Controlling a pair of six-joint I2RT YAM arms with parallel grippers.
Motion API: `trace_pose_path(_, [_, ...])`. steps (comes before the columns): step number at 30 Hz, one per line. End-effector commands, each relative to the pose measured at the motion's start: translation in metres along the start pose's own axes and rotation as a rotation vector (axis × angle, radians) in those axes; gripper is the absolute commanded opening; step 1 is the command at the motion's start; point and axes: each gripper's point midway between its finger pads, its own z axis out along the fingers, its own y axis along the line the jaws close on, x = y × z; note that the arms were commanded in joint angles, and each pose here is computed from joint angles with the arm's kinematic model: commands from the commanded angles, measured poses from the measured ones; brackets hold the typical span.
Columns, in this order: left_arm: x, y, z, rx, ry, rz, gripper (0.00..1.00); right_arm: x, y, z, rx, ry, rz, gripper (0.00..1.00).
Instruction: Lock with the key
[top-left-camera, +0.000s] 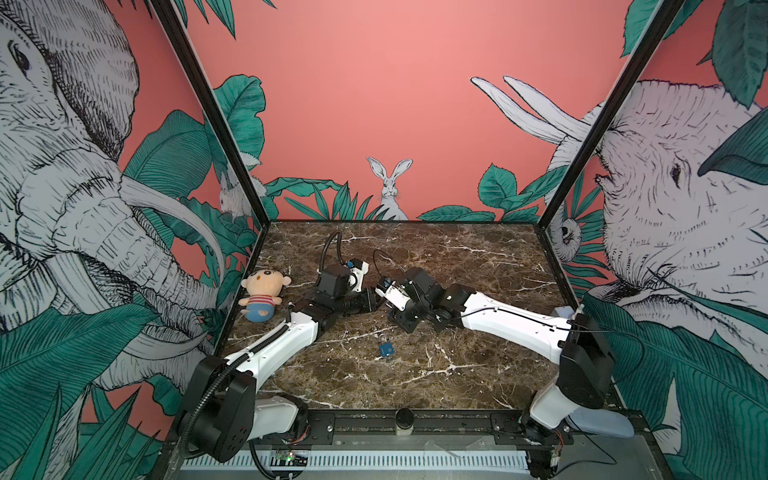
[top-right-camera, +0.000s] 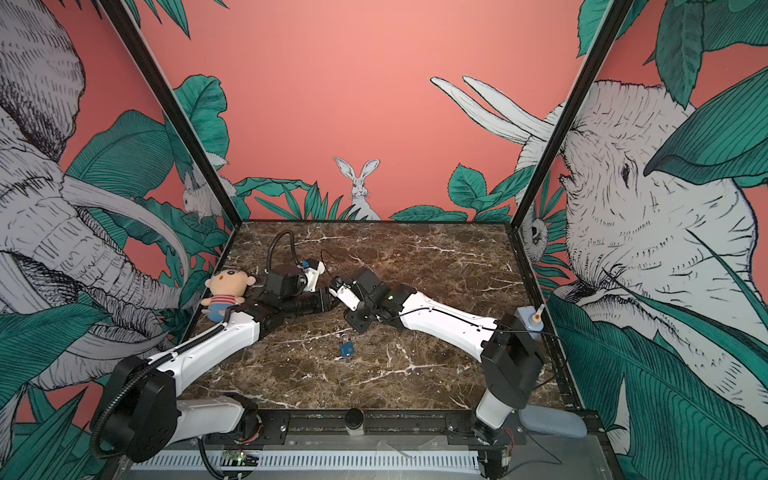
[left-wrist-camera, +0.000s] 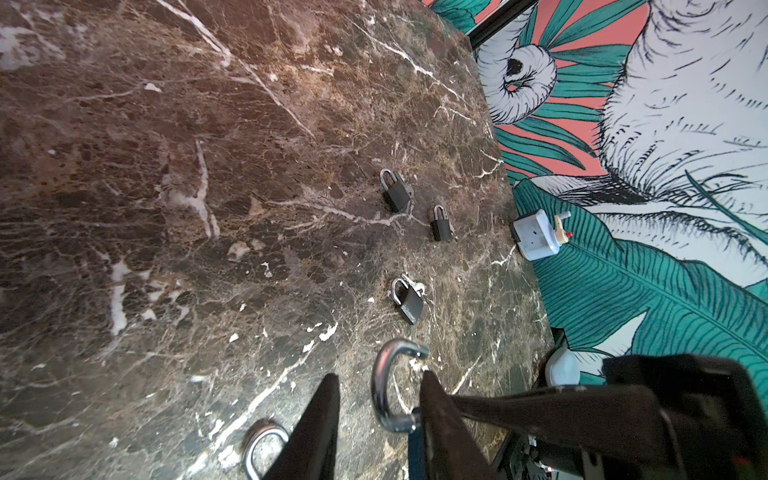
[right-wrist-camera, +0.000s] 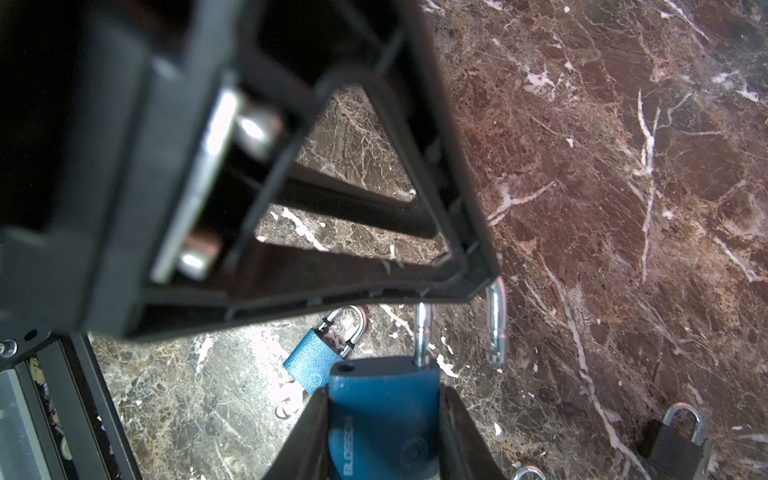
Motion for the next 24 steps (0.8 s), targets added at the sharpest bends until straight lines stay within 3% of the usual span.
trace_pose_path(1, [-0.014,-0.017,-0.001,0.048,-0.031,0.031,0.34,-0.027,0.004,-0.017,0.002,-0.090,-0.019,0.08])
trace_pose_path(17, [-0.011,-0.015,0.008,0.063,-0.009,0.021,0.29,-0.040,0.005,-0.022,0.003,-0.116,-0.031,0.08])
trace_pose_path(24, [-0.011,-0.015,0.009,0.064,-0.008,0.019,0.22,-0.042,0.006,-0.021,0.000,-0.118,-0.037,0.08])
